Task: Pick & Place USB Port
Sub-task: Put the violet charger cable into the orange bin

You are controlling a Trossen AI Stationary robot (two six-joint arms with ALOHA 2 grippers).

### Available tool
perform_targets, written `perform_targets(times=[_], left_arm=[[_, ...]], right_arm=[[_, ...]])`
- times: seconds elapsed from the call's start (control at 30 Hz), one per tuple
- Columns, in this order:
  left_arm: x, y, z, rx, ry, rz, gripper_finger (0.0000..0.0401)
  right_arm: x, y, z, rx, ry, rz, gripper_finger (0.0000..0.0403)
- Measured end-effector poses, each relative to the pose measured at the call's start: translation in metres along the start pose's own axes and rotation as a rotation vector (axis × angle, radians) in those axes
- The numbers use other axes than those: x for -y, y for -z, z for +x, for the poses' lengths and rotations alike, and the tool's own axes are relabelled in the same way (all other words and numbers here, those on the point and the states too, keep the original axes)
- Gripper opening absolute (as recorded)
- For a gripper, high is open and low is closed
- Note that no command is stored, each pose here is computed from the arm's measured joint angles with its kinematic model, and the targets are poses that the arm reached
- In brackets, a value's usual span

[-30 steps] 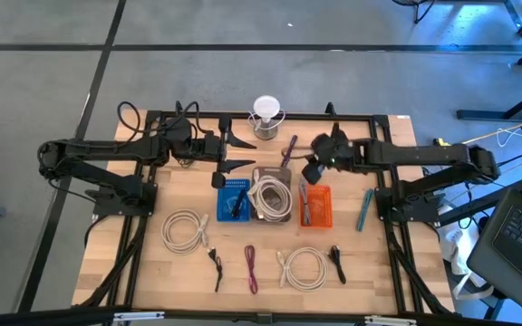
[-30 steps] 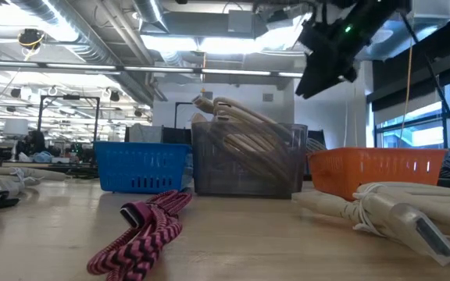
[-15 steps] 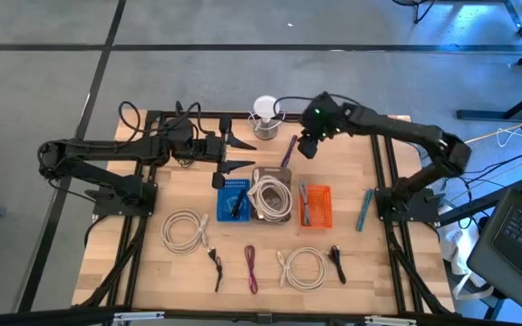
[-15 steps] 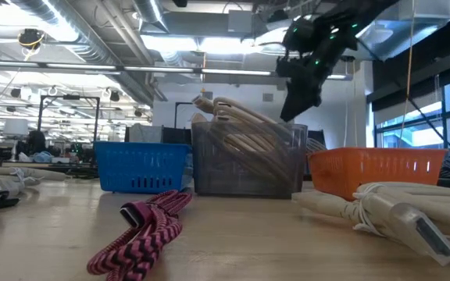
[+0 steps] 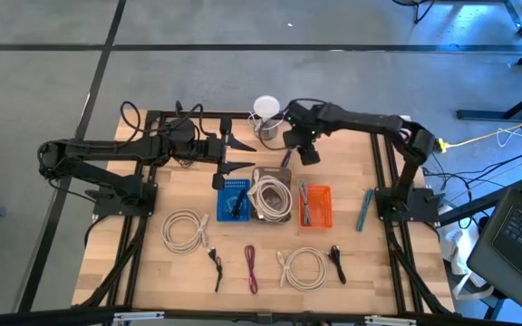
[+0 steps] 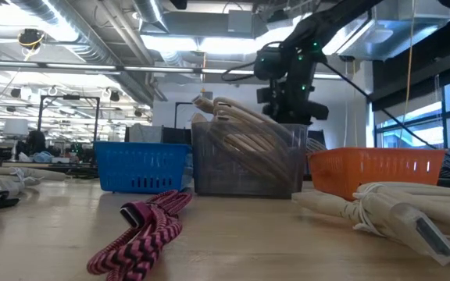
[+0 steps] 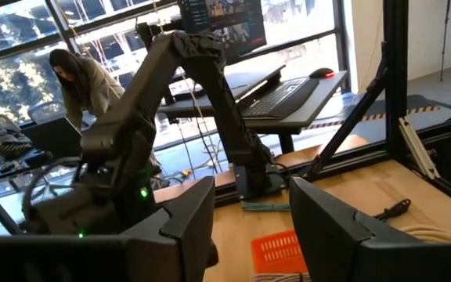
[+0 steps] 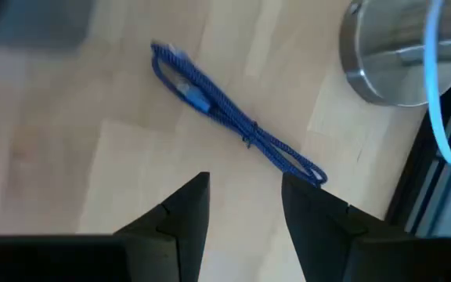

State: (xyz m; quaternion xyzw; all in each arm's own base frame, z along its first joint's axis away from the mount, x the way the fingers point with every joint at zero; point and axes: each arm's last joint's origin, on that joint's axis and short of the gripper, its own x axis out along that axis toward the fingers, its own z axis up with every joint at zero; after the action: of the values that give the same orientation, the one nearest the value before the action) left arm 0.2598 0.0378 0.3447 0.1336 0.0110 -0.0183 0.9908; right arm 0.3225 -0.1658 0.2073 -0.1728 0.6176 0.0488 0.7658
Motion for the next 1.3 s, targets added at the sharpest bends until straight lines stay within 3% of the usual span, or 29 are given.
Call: perform_targets(times=[0.17, 0.33, 0.7, 1.0, 1.3], left_arm=[[-0.001, 0.000, 0.000, -0.001, -0.005, 0.003, 0.0156], [-0.004, 0.001, -0.001, -0.005, -0.018, 0.002, 0.0155], [-0.005, 0.001, -0.001, -0.005, -0.020, 0.001, 0.0155], [-0.005, 0.001, -0.001, -0.005, -0.020, 0.001, 0.0155], [-0.005, 0.001, -0.001, -0.006, -0.019, 0.001, 0.0154]], right_arm=[[-0.008, -0.010, 0.011, -0.073, 0.038, -0.132, 0.0163], [-0.011, -0.021, 0.020, -0.043, 0.067, -0.193, 0.0163], [-0.015, -0.025, 0.051, -0.073, 0.022, -0.211, 0.0163], [-0.014, -0.027, 0.060, -0.050, 0.014, -0.208, 0.0162], [-0.015, -0.028, 0.060, -0.021, -0.014, -0.202, 0.0112]])
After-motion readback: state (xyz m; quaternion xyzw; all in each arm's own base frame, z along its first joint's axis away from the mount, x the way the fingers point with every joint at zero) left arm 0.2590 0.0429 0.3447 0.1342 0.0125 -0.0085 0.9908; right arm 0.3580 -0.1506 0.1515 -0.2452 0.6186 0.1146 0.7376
